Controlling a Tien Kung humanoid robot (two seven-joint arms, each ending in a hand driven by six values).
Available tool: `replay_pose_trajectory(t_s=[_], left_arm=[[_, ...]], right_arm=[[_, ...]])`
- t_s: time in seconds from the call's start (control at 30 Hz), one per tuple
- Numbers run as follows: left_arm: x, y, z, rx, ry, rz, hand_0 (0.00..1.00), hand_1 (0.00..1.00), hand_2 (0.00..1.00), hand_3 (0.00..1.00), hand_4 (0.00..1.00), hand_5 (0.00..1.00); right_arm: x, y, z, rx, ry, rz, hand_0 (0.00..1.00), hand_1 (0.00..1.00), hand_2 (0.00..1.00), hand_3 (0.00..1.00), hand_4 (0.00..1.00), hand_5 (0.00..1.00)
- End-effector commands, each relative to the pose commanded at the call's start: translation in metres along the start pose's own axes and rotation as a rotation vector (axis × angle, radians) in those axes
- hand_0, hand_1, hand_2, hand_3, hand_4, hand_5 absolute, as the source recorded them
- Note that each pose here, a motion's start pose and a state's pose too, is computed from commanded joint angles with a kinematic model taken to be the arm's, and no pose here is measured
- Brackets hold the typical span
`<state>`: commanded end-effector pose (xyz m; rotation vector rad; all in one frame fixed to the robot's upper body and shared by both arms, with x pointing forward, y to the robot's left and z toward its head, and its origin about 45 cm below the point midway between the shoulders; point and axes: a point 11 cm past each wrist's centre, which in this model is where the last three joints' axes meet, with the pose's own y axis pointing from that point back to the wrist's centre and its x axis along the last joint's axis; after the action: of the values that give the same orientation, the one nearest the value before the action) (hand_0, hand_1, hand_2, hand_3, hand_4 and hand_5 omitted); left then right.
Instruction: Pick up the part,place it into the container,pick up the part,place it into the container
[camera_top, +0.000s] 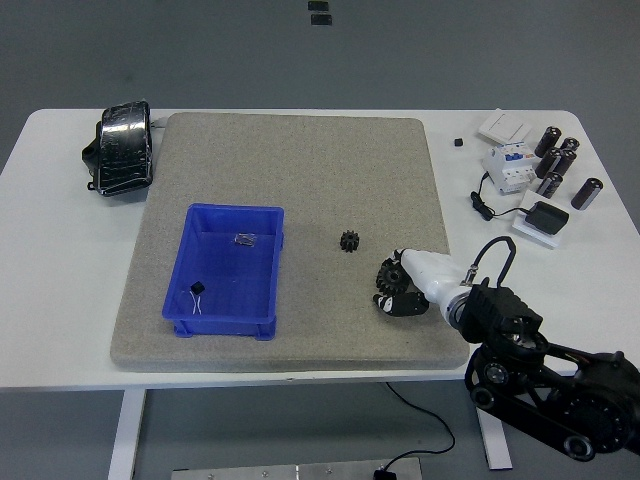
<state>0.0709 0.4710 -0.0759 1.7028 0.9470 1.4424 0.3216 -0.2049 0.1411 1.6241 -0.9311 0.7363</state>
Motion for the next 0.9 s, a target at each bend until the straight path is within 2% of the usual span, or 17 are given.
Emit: replay_pose_trajectory(t_s=[0.07,0.1,0.27,0.3,0.57,0.8,0.9], left_arm=[[0.0,0.0,0.0,0.0,0.001,0.0,0.647,0.648,0.636,0.538,0.633,0.566],[0.0,0.0,0.0,-0.001,0.001,0.0,0.647,0.647,0.635,0.539,0.633,0.602],[0.001,0.0,0.0,-0.002,0.004,0.001,0.647,0.647,0.635,0.539,0.633,0.602],[0.001,0.0,0.0,-0.003,0.004,0.001,0.647,0.647,0.636,0.539,0.634,0.613],[0.001,0.0,0.0,-0.005,0.006,0.001,0.647,0.648,0.636,0.539,0.635,0.614],[-0.001,0.0,0.0,-0.002,0.004,-0.001,0.646,0.648,0.637,0.539,0.635,0.626],[-0.001,0.0,-0.001,0.001,0.003,-0.002,0.646,0.649,0.638,0.541,0.641,0.645]], right_arm=[[0.0,0.0,0.0,-0.001,0.004,0.002,0.336,0.587,0.536,0.628,0.545,0.202],[0.0,0.0,0.001,-0.001,0.009,0.004,0.36,0.555,0.478,0.547,0.406,0.021],[0.001,-0.001,0.002,-0.002,0.032,0.018,0.36,0.555,0.478,0.547,0.406,0.021],[0.001,-0.001,0.002,-0.002,0.035,0.022,0.365,0.531,0.439,0.478,0.247,0.002],[0.012,0.001,0.0,0.011,0.034,0.088,0.357,0.517,0.417,0.454,0.215,0.002],[0.039,0.004,-0.016,0.062,-0.021,0.2,0.333,0.513,0.399,0.446,0.194,0.002],[0.053,0.006,-0.029,0.096,-0.105,0.239,0.335,0.514,0.402,0.449,0.205,0.002]])
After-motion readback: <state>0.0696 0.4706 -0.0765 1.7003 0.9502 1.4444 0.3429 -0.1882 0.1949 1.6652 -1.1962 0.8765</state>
